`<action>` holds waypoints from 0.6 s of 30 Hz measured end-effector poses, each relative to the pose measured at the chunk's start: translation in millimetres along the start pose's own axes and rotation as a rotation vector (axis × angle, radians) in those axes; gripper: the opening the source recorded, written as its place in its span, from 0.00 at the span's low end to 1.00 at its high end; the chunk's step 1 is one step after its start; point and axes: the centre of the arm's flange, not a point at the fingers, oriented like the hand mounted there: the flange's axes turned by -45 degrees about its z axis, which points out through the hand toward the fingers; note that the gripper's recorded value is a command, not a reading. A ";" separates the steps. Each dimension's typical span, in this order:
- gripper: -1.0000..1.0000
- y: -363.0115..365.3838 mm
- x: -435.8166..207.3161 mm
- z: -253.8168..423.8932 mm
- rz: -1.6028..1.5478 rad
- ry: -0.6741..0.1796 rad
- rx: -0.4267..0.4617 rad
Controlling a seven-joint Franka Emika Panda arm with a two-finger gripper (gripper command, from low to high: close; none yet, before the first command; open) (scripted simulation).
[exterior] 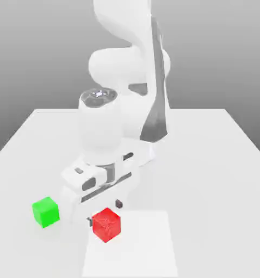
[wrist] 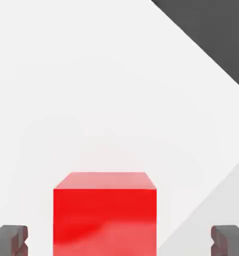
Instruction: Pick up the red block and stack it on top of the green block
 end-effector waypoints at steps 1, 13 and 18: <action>0.50 -0.8 -0.6 6.1 0.001 -0.001 0.002; 0.00 -2.0 -1.2 12.2 0.002 -0.002 0.005; 0.00 0.6 0.6 -16.1 -0.001 0.000 0.000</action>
